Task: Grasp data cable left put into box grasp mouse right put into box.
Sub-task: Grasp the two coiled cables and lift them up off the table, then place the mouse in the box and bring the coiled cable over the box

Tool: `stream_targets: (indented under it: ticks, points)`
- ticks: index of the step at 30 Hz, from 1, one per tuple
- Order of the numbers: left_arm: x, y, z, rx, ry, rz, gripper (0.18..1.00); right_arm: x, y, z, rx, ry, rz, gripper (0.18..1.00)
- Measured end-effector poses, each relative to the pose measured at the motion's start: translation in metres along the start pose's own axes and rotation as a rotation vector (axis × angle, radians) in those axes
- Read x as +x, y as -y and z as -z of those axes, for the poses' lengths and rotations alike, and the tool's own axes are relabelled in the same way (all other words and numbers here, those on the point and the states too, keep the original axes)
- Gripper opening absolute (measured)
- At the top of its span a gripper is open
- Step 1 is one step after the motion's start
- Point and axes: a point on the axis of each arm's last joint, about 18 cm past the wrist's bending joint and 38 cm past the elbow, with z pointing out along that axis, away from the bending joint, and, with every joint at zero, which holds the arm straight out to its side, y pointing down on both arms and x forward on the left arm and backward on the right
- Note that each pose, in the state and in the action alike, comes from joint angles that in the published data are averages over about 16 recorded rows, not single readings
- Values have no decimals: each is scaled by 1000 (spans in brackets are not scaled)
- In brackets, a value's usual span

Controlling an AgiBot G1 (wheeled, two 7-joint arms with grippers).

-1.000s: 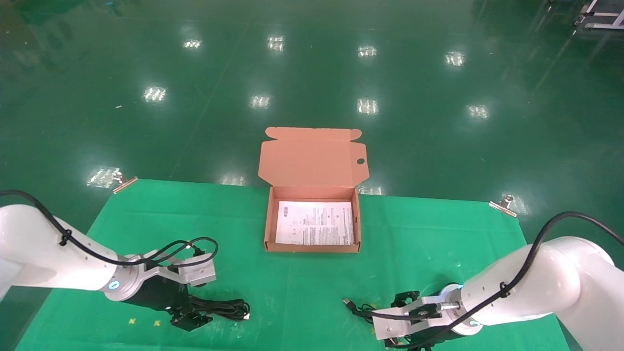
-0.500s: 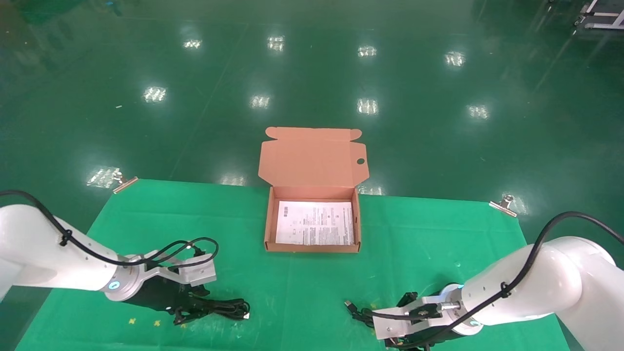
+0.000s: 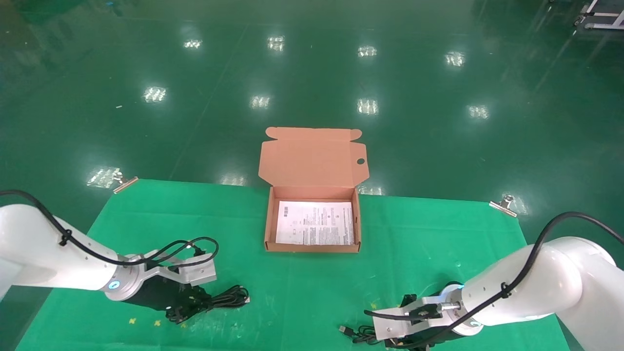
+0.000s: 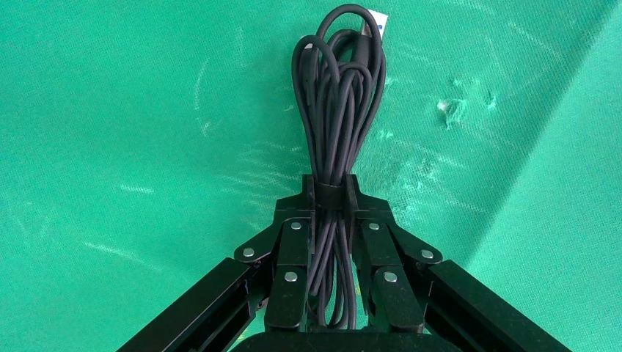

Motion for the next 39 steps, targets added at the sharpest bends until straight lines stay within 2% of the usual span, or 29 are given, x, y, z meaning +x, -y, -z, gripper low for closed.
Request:
stream_targets:
  ticks: [5,10,16,20,24,29,34,39]
  points:
    - [-4,1,5,10,12,-17,264,6,-4,8,8,-22,-22,246]
    - [-16,6,21,36,57,-59,254,27,-15,36,20,-105,-66,235]
    - [-42,22,55,82,171,-141,248,71,-28,96,36,-288,-117,235]
    - [-58,39,83,113,273,-206,245,106,-26,144,58,-436,-125,234]
    - [-71,62,108,141,379,-264,242,139,-8,182,93,-564,-102,234]
    - [-82,93,132,174,498,-323,240,179,30,212,160,-683,-57,234]
    - [-89,121,148,202,591,-358,240,213,75,229,231,-758,-7,234]
    - [-95,140,159,220,656,-375,239,235,110,236,277,-791,41,234]
